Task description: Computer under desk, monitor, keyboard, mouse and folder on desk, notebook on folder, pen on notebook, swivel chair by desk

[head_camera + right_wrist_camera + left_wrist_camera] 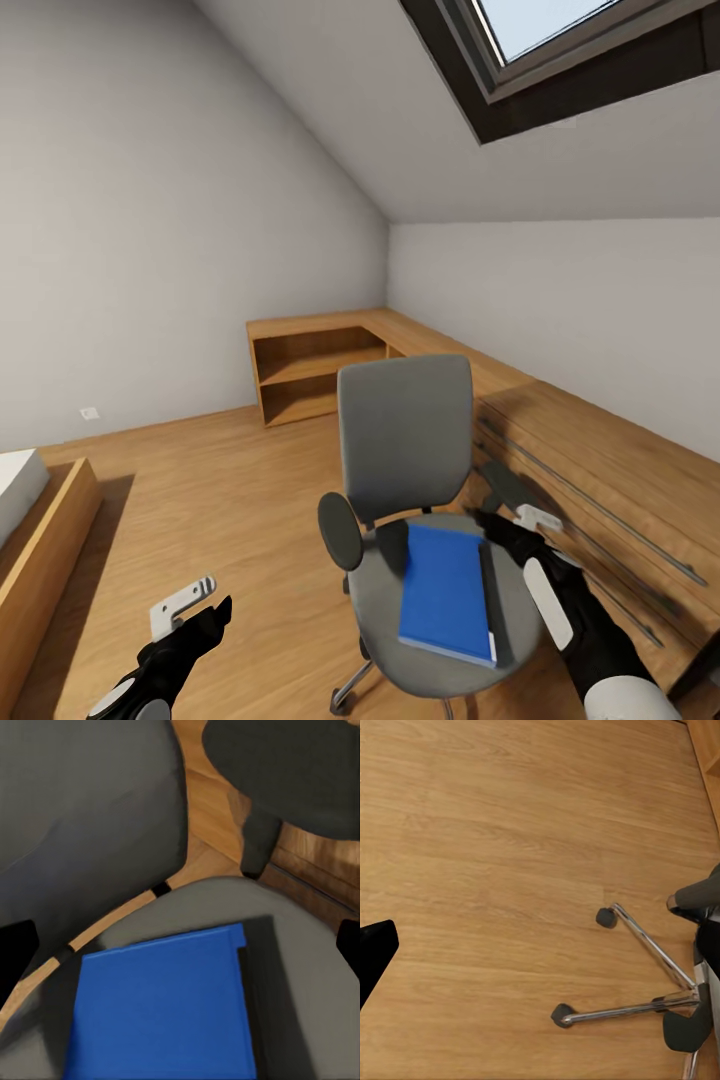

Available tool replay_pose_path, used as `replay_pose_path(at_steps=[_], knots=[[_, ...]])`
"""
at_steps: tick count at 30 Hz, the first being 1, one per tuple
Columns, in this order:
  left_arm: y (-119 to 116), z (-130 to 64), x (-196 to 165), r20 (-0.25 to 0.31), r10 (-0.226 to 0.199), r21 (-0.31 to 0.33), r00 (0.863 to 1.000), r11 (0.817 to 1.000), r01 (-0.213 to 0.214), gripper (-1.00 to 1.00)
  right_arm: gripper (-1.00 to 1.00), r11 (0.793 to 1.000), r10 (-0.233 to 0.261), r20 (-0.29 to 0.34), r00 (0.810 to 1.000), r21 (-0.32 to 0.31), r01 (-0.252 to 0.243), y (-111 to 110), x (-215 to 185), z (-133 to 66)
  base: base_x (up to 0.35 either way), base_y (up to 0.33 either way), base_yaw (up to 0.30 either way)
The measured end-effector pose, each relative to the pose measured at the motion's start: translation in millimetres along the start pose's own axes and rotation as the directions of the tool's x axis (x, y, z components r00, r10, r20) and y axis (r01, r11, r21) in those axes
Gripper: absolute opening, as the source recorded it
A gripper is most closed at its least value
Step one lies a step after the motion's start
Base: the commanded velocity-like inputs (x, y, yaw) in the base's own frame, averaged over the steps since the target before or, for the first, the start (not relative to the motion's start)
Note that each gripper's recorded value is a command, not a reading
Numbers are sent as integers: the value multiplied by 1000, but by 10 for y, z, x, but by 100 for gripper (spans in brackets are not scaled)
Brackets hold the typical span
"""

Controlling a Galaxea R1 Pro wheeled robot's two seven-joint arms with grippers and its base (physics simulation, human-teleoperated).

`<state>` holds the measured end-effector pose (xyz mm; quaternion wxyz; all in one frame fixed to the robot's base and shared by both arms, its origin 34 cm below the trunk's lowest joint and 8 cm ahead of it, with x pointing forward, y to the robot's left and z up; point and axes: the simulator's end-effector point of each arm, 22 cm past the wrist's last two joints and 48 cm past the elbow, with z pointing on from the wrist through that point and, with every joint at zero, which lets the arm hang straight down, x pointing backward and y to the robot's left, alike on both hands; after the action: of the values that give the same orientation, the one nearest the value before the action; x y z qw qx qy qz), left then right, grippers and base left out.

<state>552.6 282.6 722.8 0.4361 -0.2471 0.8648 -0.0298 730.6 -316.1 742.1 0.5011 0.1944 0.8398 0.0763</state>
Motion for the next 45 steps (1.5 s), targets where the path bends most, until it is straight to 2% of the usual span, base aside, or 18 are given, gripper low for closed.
replay_pose_path(at_steps=[4, 12, 19, 22, 27, 45], knots=[[23, 40, 57, 0, 0, 0, 1000, 1000, 0, 100, 100, 998, 49, 11, 999, -33, -48, -64, -13, 20, 0, 0, 0], [65, 120, 177, 1, 2, 0, 1000, 1000, -2, 100, 100, 997, 62, 18, 998, -42, -61, -110, 77, 72, 0, 0, 0], [106, 190, 283, 1, 2, 0, 1000, 1000, -2, 100, 100, 996, 65, 54, 996, -60, -62, -68, 25, 84, 0, 0, 0], [124, 220, 329, 1, 2, 1, 1000, 1000, -2, 100, 100, 993, 97, 62, 993, -77, -92, -45, 19, 90, 0, 0, 0], [153, 270, 409, 1, 2, 1, 1000, 1000, -2, 100, 100, 991, 113, 64, 992, -85, -107, -61, 87, 121, 0, 0, 0], [323, 457, 673, 5, 1, -8, 1000, 1000, -1, 100, 100, 989, 120, 66, 991, -89, -114, -177, 394, 245, 0, 0, 0]])
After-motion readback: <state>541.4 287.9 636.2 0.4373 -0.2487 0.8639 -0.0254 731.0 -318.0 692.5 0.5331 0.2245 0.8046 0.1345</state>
